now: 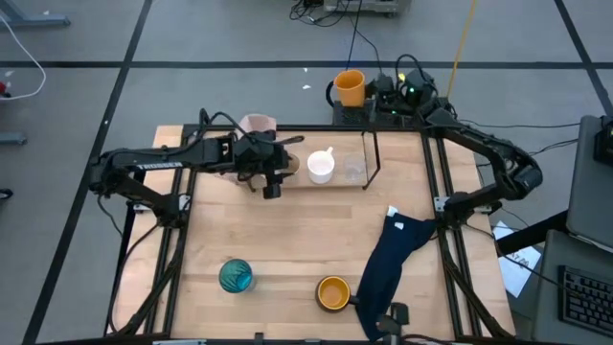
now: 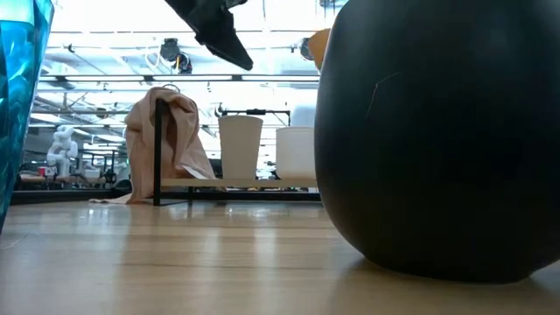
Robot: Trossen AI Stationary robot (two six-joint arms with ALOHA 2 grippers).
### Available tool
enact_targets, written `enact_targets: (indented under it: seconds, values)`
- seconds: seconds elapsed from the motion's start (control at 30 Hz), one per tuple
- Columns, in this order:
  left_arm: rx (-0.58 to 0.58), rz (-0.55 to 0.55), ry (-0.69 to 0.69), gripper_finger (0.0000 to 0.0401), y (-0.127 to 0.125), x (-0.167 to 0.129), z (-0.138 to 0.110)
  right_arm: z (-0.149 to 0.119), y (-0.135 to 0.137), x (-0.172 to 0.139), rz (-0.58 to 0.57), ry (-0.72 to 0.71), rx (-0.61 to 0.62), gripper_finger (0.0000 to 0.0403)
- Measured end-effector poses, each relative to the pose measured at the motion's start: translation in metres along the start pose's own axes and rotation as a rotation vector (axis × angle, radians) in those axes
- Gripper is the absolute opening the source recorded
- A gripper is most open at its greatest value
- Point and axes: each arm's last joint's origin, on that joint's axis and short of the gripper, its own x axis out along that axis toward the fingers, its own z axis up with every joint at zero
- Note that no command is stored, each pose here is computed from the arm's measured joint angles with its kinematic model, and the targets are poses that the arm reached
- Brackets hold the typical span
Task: Stack small to large cups/mugs on shelf
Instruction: Put the orange cup on the shelf
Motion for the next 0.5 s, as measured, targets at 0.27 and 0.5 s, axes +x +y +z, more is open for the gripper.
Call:
enact_targets:
  seconds: [0.27,0.5]
  values:
    - [0.076,0.096,-0.064,0.0202,0.026,-0.002,0.002,-0.003,0.016,0.019,0.072,-0.021,-0.013,0.0288]
    - [0.062,0.172,-0.195,0.0202,0.067,-0.006,0.002,-0.004,0.01,0.016,0.0,-0.012,-0.032,0.0288]
